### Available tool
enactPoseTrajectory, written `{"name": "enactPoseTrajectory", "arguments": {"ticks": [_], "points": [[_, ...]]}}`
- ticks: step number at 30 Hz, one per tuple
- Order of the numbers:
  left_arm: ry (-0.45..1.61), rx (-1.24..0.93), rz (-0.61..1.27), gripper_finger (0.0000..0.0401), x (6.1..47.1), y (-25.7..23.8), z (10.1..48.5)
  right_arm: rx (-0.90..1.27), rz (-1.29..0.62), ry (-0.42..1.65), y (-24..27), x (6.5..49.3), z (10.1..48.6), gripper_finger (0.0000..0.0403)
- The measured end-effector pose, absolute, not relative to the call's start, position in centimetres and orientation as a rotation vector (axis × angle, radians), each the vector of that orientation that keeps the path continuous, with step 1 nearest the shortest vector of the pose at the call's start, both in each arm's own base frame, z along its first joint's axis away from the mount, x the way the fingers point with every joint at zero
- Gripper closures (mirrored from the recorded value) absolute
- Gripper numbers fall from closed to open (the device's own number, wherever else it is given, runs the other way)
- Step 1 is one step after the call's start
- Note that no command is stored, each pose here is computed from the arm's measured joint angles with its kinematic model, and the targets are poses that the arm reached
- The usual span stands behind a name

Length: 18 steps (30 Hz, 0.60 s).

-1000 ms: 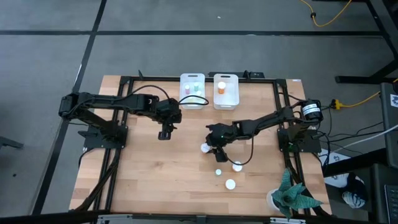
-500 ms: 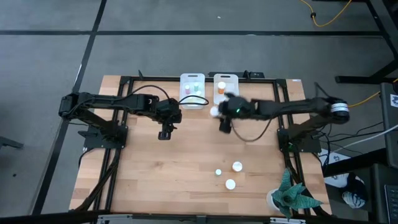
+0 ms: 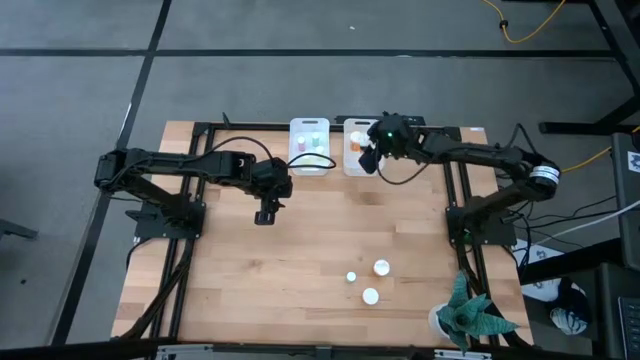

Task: Pick and place medicine bottles into bin by pill shape (circle, oval)
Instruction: Put the orange capsule bottle into the white right bin

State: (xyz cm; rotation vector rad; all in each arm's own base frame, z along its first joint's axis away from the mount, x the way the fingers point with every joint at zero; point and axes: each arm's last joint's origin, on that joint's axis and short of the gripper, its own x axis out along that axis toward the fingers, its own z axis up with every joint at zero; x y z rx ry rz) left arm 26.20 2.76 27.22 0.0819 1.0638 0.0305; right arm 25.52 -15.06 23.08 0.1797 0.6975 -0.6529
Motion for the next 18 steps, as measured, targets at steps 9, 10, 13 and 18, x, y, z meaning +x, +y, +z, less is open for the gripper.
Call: {"name": "enactPoseTrajectory", "arguments": {"ticks": [9,10,13,18], "points": [[1.064,0.090,0.026,0.0230,26.2,2.8,27.2,0.214,-0.602,0.787,-16.2,27.4,18.7,0.0220],[1.063,0.090,0.026,0.0230,26.2,2.8,27.2,0.217,-0.592,0.788,-16.4,27.7,18.2,0.0220],[1.064,0.089,0.026,0.0230,26.2,2.8,27.2,0.222,-0.586,0.792,-16.6,28.2,17.1,0.0220],[1.063,0.090,0.026,0.0230,26.2,2.8,27.2,0.227,-0.585,0.779,-16.9,28.7,16.2,0.0219]]}}
